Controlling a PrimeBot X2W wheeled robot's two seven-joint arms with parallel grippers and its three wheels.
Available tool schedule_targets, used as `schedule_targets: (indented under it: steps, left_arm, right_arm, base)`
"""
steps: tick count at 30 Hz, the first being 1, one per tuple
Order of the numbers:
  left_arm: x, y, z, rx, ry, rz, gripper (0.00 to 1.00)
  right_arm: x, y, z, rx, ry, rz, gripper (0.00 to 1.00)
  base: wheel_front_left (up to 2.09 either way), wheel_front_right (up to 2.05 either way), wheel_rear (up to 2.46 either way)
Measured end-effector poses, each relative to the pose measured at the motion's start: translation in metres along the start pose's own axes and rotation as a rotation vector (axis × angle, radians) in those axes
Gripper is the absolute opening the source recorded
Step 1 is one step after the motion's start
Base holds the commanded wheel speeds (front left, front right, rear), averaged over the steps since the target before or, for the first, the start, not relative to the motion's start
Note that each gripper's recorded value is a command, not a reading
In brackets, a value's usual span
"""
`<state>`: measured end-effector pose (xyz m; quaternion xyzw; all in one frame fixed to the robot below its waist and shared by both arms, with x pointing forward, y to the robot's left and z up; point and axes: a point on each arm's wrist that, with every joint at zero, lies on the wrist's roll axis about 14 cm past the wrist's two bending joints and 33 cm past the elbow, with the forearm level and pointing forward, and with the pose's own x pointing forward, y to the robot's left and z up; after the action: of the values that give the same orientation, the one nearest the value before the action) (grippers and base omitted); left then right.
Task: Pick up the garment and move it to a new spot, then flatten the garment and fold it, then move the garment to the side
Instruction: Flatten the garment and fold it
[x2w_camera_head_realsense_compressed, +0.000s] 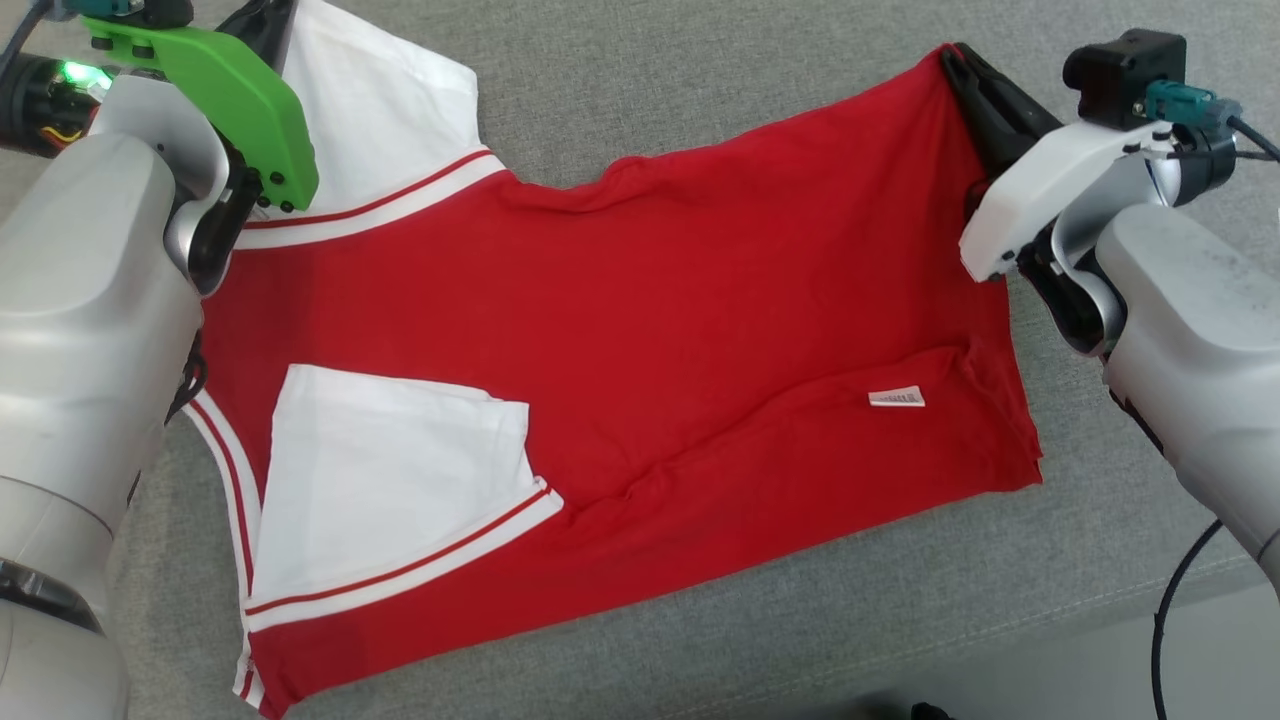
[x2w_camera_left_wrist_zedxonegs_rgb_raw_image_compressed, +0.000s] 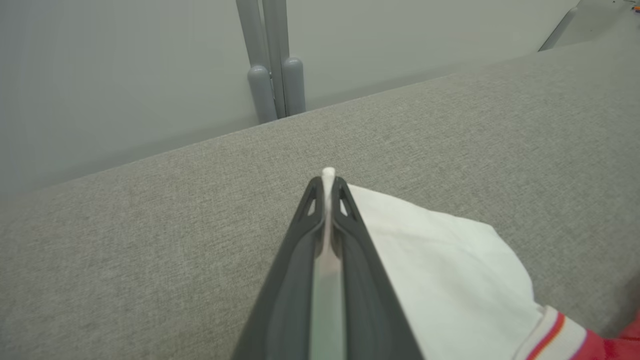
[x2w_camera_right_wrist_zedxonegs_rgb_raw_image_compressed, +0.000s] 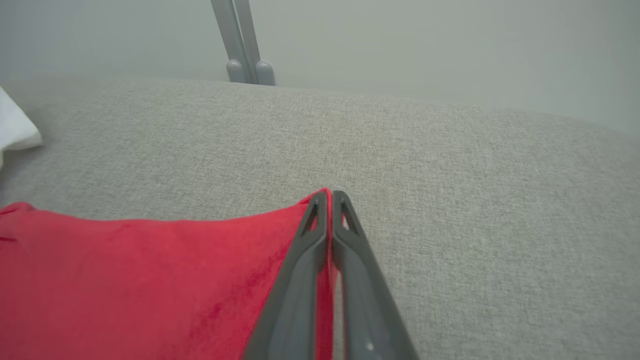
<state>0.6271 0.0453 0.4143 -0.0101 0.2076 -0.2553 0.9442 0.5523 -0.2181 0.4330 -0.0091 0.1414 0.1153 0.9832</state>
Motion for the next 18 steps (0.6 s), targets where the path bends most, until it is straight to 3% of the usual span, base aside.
schedule_targets:
  steps: [9, 18]
  left_arm:
    - [-0.038, -0.010, 0.026, -0.037, -0.199, -0.018, 0.00]
    - [-0.094, -0.024, 0.009, -0.128, -0.267, 0.001, 0.00]
  right_arm:
    - [-0.026, 0.004, 0.002, 0.012, -0.041, -0.001, 0.00]
    - [-0.056, 0.006, -0.009, 0.039, -0.054, -0.020, 0.00]
  base:
    - [0.00, 0.00, 0.00]
    - [0.00, 0.00, 0.00]
